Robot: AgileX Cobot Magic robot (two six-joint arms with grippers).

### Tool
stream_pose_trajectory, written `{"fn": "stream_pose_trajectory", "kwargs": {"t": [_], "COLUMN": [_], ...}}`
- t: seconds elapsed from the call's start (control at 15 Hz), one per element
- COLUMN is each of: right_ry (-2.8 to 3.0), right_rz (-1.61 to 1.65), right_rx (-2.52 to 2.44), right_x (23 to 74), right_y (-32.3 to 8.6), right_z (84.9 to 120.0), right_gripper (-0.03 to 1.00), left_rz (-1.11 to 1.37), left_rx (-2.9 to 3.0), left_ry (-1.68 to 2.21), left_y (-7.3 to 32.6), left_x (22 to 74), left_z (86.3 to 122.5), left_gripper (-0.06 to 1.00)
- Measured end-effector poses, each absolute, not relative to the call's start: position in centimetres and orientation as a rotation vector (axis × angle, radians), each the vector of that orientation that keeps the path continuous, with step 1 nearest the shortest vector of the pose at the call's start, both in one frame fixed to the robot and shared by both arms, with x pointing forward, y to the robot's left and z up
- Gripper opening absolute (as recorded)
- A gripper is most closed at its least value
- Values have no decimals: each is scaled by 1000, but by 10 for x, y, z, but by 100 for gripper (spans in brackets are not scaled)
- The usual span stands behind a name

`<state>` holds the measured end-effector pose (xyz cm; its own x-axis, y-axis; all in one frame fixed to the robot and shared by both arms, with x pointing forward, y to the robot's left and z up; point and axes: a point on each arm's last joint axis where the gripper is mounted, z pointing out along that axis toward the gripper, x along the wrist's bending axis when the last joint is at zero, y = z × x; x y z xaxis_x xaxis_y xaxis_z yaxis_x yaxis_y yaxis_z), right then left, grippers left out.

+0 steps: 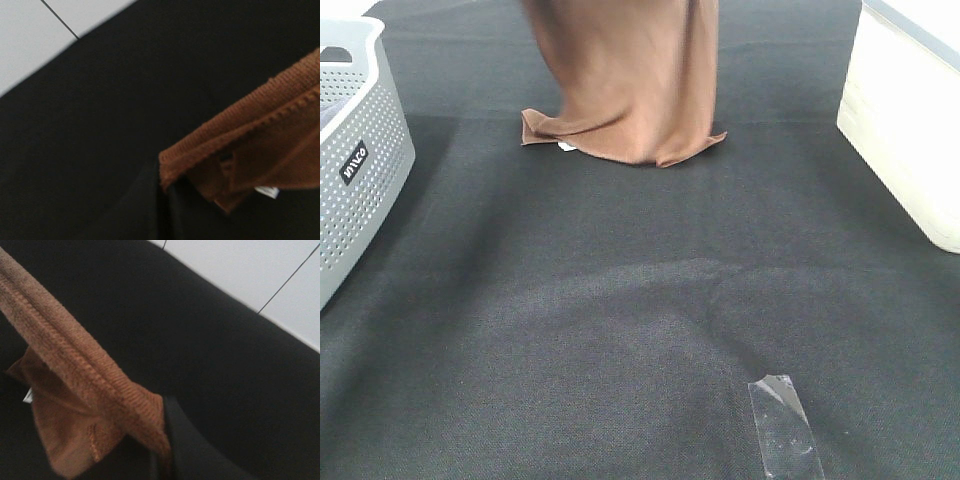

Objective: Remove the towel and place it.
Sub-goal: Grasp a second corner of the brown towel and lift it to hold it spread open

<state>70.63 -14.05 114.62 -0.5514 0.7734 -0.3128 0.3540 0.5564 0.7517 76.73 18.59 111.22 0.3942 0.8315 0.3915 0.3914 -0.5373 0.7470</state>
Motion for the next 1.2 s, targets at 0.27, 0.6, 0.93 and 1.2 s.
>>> {"fn": "stream_pose_trajectory", "kwargs": {"t": [0.27, 0.6, 0.93, 1.2], "right_ry": [2349, 2563, 2510, 2584], "right_rz": [842, 811, 856, 802], "right_rx": [974, 994, 1049, 1103], "right_x": [674, 655, 632, 586], "right_y": [-142, -142, -150, -163], "right_z": [1161, 1157, 1185, 1183], "right_gripper": [0, 0, 0, 0], "left_rz": [732, 621, 574, 475], "left_rx": [2231, 2074, 2075, 2129], "left_ry": [1203, 1313, 1325, 1323], "left_y": [184, 182, 188, 198], "left_x": [743, 727, 688, 620], "left_z": [1110, 1139, 1172, 1192], "left_gripper": [0, 0, 0, 0]}}
